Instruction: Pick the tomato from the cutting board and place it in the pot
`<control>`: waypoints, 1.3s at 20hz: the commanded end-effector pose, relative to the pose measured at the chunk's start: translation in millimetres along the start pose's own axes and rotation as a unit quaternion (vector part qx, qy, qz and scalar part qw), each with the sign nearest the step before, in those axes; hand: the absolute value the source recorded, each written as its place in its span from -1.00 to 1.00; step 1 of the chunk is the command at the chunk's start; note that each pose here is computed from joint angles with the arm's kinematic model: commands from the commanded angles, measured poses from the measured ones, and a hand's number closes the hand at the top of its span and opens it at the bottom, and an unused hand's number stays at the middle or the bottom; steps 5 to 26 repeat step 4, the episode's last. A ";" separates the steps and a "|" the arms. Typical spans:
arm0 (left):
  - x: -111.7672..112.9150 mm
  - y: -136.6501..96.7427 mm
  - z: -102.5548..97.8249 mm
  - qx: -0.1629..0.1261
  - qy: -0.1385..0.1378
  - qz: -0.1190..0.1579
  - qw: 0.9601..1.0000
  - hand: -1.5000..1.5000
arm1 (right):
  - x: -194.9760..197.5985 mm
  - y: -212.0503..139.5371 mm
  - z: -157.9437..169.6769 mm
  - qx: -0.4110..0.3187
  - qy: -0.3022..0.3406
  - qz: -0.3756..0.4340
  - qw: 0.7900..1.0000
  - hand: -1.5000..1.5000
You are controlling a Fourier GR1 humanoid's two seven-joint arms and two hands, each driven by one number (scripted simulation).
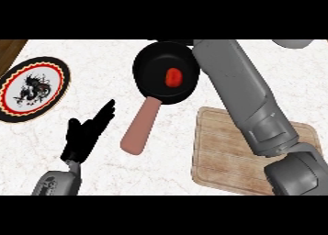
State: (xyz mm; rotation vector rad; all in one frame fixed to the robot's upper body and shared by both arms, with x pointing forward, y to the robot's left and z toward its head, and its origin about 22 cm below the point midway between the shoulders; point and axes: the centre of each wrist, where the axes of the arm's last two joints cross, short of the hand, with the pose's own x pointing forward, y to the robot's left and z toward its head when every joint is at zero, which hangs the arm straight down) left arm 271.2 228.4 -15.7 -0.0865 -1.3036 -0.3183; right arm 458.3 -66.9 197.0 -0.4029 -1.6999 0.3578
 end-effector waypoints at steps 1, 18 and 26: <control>4.9 9.3 6.3 -0.001 0.010 -0.002 1.000 0.00 | 5.8 -30.7 -11.3 -0.048 -0.012 -0.061 0.997 -1.00; -1.9 4.7 10.6 0.009 0.008 0.005 1.000 0.00 | -31.9 -57.6 -13.1 -0.065 -0.010 -0.095 0.993 -1.00; -1.9 4.7 10.6 0.009 0.008 0.005 1.000 0.00 | -31.9 -57.6 -13.1 -0.065 -0.010 -0.095 0.993 -1.00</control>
